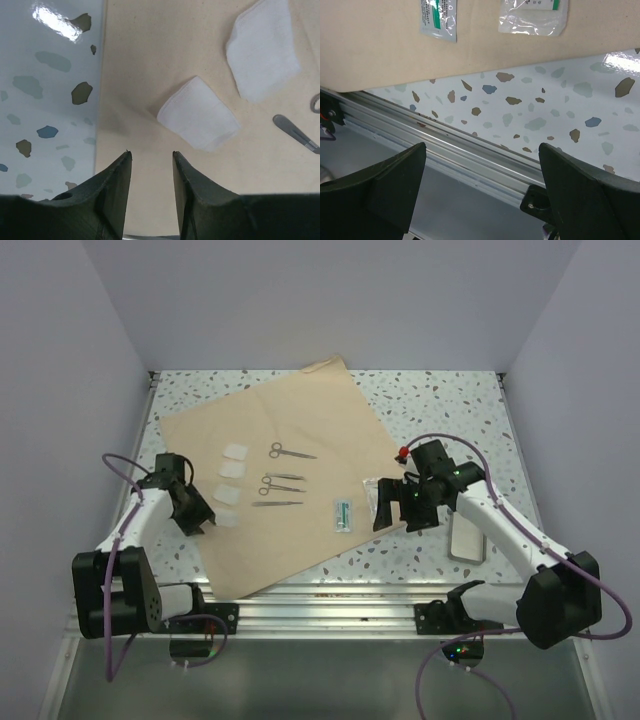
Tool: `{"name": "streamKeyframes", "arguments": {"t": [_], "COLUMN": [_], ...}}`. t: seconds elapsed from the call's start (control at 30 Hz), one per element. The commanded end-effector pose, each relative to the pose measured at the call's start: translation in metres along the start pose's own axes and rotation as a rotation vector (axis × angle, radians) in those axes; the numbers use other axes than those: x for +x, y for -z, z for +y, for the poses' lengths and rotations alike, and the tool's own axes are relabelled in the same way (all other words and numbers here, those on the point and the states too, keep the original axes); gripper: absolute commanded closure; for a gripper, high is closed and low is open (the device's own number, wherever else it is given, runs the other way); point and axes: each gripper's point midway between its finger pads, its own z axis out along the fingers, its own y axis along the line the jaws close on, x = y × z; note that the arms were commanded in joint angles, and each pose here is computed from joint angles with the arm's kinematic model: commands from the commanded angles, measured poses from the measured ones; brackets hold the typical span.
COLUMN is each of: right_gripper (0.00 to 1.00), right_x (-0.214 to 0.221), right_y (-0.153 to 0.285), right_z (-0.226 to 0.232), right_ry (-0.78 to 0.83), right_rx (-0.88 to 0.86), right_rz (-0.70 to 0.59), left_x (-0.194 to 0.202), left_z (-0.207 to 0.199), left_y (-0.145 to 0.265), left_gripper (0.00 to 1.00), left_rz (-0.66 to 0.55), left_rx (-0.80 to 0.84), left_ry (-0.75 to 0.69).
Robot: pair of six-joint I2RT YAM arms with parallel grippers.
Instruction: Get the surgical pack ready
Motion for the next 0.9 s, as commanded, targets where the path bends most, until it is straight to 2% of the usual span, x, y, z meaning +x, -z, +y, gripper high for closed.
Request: {"name": "streamKeyframes", "arguments": {"t": [0.0, 0.33, 0.77, 0.87], "right_gripper": [0.01, 0.01, 0.01, 0.01], "right_x": [0.000, -0.001, 0.004, 0.005], "right_y": [0.000, 0.002, -0.002, -0.003], "right_z": [0.006, 0.007, 0.004, 0.003], "right_ry": [0.009, 0.011, 0.006, 0.004], "right_rx": [-0.037, -0.037, -0.033, -0.030], "right_rz": [-0.004, -0.011, 0.004, 0.008], "left_x": [-0.013, -0.011, -0.026, -0.030], "left_z": [-0.025, -0.019, -0.026, -0.028], "left_y": [0.009, -0.010, -0.024, -0.027], "left_gripper": [0.57, 0.59, 0.67, 0.72], "left_rz": [-0.027, -0.037, -0.055, -0.059], "left_rx": [0.115, 0.092, 0.087, 0.091], "left_ry": [0.021, 0.028, 0.019, 0.019]}}
